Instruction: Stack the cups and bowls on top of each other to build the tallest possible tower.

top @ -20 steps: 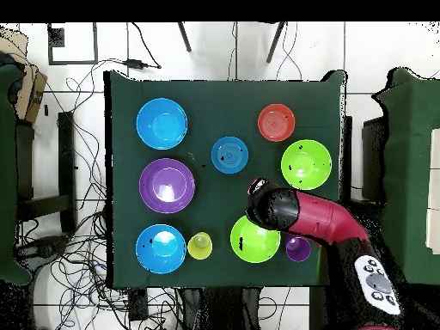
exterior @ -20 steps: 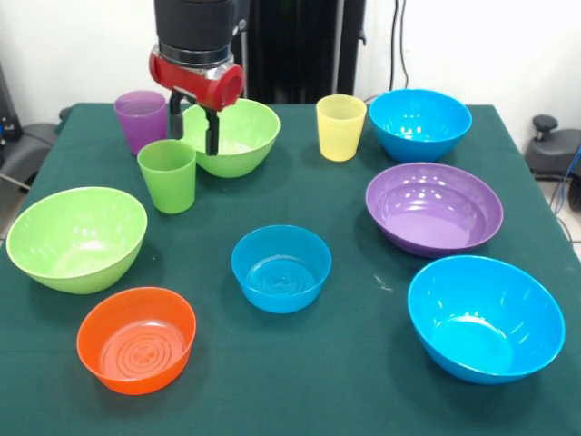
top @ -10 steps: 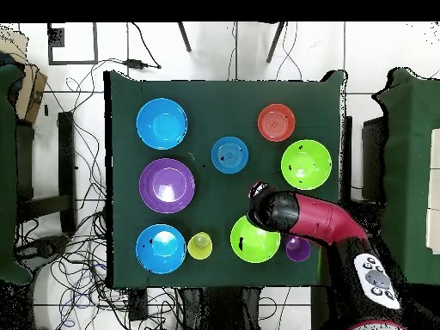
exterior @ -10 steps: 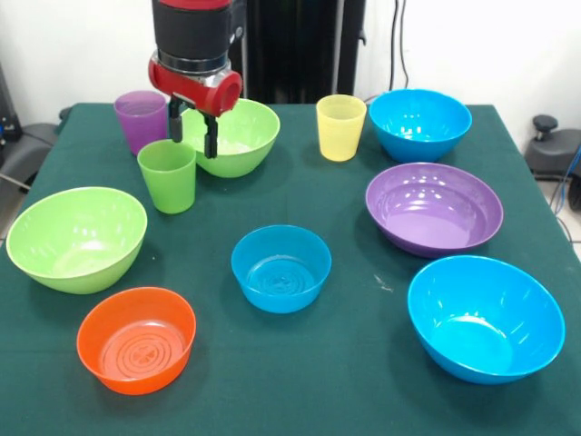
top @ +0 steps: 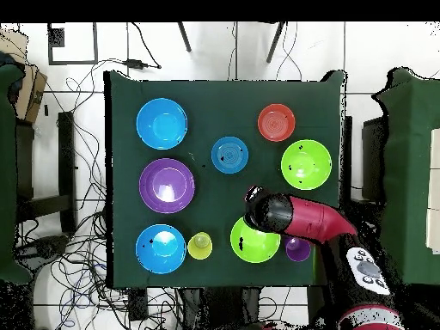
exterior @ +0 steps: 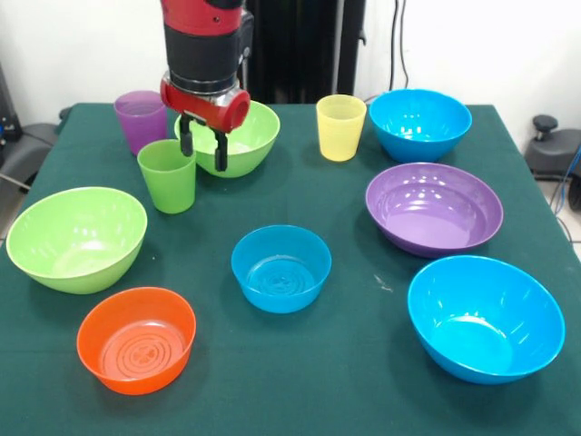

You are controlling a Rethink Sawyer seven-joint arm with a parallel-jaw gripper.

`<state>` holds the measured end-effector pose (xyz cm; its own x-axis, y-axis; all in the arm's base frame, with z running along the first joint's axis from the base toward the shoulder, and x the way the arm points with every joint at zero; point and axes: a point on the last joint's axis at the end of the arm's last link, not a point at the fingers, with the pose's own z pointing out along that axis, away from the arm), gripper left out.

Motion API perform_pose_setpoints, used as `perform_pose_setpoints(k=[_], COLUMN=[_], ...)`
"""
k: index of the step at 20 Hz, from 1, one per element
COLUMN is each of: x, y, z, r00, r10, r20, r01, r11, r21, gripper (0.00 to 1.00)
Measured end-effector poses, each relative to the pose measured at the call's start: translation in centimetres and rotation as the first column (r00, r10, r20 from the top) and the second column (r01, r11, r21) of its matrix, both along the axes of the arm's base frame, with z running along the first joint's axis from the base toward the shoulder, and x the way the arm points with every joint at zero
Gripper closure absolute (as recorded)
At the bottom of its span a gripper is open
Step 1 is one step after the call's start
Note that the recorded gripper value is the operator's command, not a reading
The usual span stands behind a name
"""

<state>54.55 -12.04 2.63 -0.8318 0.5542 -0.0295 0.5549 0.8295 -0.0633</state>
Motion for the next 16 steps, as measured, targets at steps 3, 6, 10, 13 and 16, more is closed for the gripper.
perform_pose_setpoints(k=[3,6,10,13,16], x=[-0.5,-0.8,-1.3,-1.5,-1.6], y=[0.3,0.8,1.5,1.9,2.0], z=[-1.0,-1.7,-2.6,-3.3,-3.4], r00=[0.9999,0.9996,0.9988,0.9980,0.9977], r10=[0.008,0.019,0.036,0.047,0.051], r20=[-0.012,-0.021,-0.032,-0.042,-0.045], r01=[-0.008,-0.019,-0.036,-0.046,-0.050], r11=[1.0000,0.9998,0.9993,0.9988,0.9986], r21=[0.006,0.009,0.014,0.018,0.019], gripper=[0.00,0.00,0.00,0.00,0.00])
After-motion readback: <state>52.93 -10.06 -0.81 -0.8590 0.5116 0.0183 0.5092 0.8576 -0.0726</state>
